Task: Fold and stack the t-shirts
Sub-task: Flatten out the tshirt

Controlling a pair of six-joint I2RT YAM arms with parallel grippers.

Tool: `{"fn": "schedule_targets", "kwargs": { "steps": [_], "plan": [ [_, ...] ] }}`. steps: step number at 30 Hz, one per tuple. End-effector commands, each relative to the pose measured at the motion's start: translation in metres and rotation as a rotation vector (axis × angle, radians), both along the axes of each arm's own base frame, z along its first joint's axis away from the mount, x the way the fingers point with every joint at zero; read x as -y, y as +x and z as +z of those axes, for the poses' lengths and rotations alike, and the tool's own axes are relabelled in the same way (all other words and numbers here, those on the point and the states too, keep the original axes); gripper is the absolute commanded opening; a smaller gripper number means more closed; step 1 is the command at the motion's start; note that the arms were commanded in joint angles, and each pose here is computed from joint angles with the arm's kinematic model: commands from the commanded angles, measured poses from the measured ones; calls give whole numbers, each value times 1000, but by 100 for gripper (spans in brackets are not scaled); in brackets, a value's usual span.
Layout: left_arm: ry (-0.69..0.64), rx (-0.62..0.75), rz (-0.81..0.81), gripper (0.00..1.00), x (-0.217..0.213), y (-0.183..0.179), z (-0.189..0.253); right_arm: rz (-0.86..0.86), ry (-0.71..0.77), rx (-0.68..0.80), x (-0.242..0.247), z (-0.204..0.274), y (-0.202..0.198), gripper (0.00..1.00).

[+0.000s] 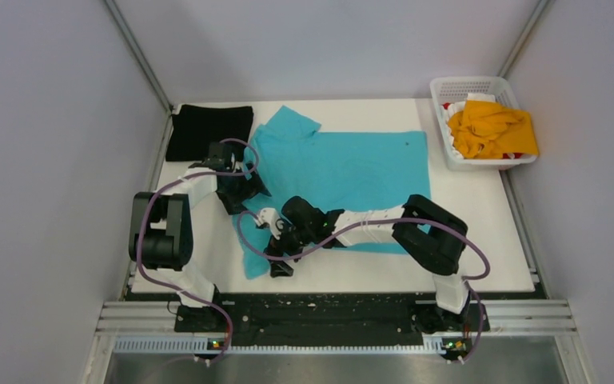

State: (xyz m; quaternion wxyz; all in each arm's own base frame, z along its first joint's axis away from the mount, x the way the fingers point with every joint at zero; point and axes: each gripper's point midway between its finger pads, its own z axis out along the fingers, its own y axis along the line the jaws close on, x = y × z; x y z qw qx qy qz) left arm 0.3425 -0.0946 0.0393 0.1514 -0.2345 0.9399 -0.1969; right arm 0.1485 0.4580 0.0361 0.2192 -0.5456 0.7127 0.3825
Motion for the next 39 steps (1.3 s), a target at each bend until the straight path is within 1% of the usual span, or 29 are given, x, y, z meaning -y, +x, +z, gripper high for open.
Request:
{"fn": "schedule_targets", "kwargs": {
  "steps": [1,5,11,14,17,20,23,26,29,31,33,36,39],
  "plan": [
    [80,1,-19,99,-14,-1,-3,47,-105,-93,40,-10,-37,96],
    [91,-10,-16,99,-16,-4,-2,57,-138,-191,67,-10,-63,97],
    [76,-19,-36,99,-14,-14,6,53,-142,-224,75,-3,-71,98],
    [55,-7,-51,99,-10,-20,14,51,-98,-196,68,12,-67,97],
    [50,6,-60,99,-8,-28,30,14,-25,-116,58,49,-53,98],
    [65,27,-36,99,-10,-35,44,-151,42,13,59,90,-16,99],
    [68,42,-15,99,-12,-41,53,-413,91,91,81,120,37,99],
    [67,51,-10,99,-9,-46,56,-733,69,98,134,124,92,99],
    [33,50,-37,99,6,-51,49,-1051,24,36,204,108,134,99],
    [4,41,-63,99,20,-53,41,-1218,8,-42,244,95,147,99],
    [-6,18,-72,99,27,-56,30,-1325,-32,-59,278,79,152,99],
    [36,-41,-50,99,20,-65,10,-1450,-136,-75,317,55,148,99],
    [66,-98,-42,99,14,-80,-5,-1547,-215,-97,342,34,138,99]
  ]
}}
